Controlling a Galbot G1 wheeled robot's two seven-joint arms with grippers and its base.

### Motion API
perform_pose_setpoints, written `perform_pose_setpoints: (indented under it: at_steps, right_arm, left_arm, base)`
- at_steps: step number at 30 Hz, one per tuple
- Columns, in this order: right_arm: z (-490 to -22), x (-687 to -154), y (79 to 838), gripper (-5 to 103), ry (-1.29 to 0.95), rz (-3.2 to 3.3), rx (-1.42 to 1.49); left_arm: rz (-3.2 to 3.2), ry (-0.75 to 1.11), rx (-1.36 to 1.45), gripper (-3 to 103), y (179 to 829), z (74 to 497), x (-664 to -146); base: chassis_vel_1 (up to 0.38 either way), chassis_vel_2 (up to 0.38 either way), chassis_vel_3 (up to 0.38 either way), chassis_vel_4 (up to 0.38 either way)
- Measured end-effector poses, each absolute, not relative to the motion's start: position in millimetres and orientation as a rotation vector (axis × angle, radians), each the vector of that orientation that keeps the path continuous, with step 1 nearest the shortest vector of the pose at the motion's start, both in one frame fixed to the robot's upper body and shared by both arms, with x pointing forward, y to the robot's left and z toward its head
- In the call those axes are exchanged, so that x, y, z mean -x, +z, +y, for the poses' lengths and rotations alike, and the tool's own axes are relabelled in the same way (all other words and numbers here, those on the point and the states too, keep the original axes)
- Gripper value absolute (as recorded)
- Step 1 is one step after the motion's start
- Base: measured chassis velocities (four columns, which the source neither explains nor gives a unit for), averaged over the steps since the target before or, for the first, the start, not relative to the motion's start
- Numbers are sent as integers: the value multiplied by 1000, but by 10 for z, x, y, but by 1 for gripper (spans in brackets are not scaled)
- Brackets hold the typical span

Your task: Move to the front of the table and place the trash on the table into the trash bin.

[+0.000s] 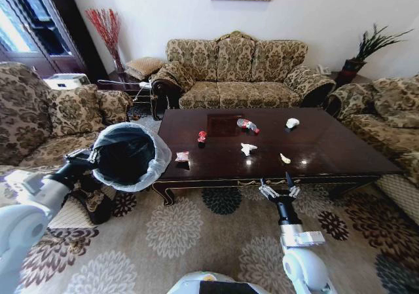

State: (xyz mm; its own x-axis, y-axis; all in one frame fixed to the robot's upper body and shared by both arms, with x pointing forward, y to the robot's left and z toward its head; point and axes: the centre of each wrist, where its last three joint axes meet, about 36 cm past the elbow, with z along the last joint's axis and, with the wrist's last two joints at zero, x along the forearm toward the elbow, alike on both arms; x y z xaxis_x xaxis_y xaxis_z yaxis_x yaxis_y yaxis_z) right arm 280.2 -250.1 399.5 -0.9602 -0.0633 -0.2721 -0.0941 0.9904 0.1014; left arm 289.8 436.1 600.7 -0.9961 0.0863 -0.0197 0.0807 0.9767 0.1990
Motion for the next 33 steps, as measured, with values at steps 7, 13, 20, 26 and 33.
perform_pose_setpoints:
  at_steps: [7,13,20,26,33]
  right_arm:
    - [-2501,-2802,3996,100,165,2863,116]
    - [-2501,-2801,3996,100,165,2864,116]
    - [-2501,-2801,3996,100,165,2864,116]
    - [-2502,-2801,3996,100,166,2864,116]
    - [-2501,-2801,3996,100,166,2864,116]
  left_arm:
    - [3095,310,-131,3,6007,4361,-2898]
    - [3095,310,-131,3,6007,4361,-2898]
    - [3095,310,-131,3,6007,4361,-2898]
    - [3095,310,-131,3,6007,4361,-2898]
    - [3095,310,-131,3,6007,4361,-2898]
  base:
    - [0,0,0,0]
    - [0,0,0,0]
    - [0,0,0,0]
    - [0,0,0,0]
    - [0,0,0,0]
